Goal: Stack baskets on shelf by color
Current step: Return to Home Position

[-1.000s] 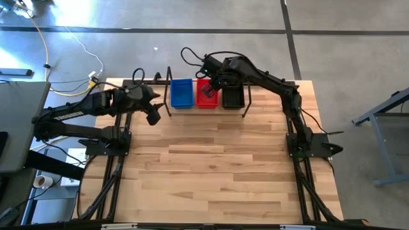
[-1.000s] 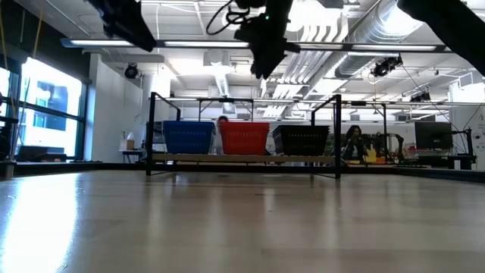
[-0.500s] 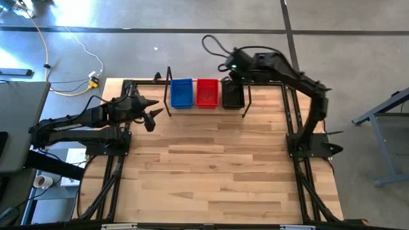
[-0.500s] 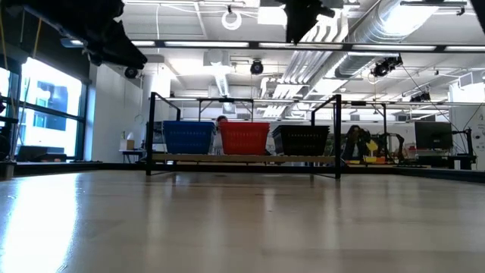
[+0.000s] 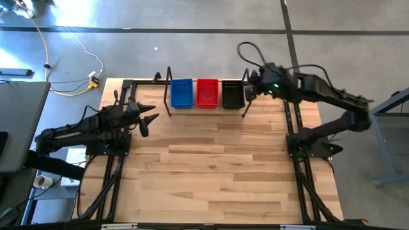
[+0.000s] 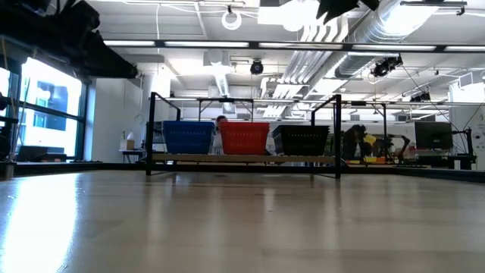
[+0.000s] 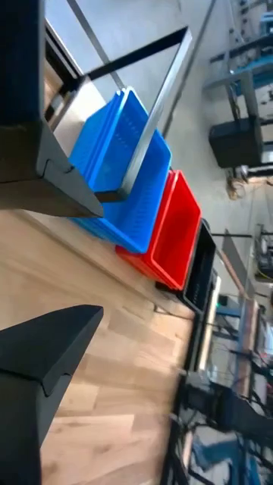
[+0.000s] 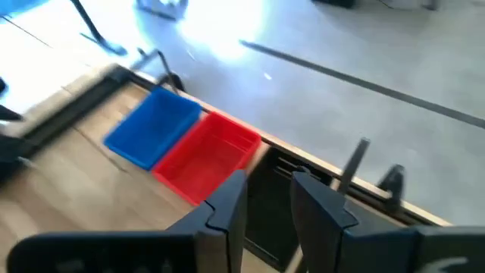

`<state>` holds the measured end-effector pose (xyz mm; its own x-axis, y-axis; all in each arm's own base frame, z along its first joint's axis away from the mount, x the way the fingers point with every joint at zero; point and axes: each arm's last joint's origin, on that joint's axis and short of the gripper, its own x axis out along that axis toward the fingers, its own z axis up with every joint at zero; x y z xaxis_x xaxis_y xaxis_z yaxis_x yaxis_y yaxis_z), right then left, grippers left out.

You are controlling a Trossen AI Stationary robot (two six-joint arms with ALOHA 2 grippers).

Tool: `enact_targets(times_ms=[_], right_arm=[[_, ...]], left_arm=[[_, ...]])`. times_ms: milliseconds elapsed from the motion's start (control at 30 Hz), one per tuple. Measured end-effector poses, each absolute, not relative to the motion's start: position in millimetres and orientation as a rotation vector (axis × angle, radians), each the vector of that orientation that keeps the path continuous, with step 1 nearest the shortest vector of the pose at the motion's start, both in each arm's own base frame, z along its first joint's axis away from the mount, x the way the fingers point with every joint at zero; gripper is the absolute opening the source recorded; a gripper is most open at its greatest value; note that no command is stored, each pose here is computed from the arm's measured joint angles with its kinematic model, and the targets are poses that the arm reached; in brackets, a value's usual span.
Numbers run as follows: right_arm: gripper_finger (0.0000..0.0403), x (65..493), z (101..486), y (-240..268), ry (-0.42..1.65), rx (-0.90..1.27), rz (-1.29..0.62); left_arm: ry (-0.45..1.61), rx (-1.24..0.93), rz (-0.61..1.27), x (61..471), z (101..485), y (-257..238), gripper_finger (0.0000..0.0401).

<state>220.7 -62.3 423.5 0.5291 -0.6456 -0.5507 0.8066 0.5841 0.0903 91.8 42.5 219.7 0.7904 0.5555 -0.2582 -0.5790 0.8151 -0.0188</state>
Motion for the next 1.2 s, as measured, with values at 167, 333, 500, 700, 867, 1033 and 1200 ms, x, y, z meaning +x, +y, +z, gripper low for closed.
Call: enact_targets(times_ms=[167,333,500,700,867,1033,1200], right_arm=[[0.0089,190.4,411.4,-45.5,0.381,0.375,-0.818],[0.0089,156.2,395.3,-32.8,0.281,0.418,-0.794],[0.0089,124.9,380.1,-23.5,0.192,0.439,-0.744],[0.0089,95.2,361.0,-17.0,0.122,0.431,-0.662],[0.0089,73.6,345.7,-14.1,0.079,0.404,-0.604],[0.0089,55.5,332.2,-12.3,0.028,0.392,-0.523],[0.0089,42.6,319.0,-9.0,-0.008,0.372,-0.360]], left_arm=[[0.205,-0.097,0.607,85.0,209.3,39.7,0.0188],[0.169,-0.112,0.607,80.0,199.4,37.8,0.0188],[0.118,-0.157,0.594,76.8,193.2,36.1,0.0188],[0.076,-0.217,0.577,76.2,189.2,35.3,0.0188],[0.072,-0.228,0.530,77.0,189.7,34.2,0.0188],[0.071,-0.234,0.528,77.0,189.7,34.1,0.0188],[0.071,-0.234,0.528,77.0,189.7,34.1,0.0188]])
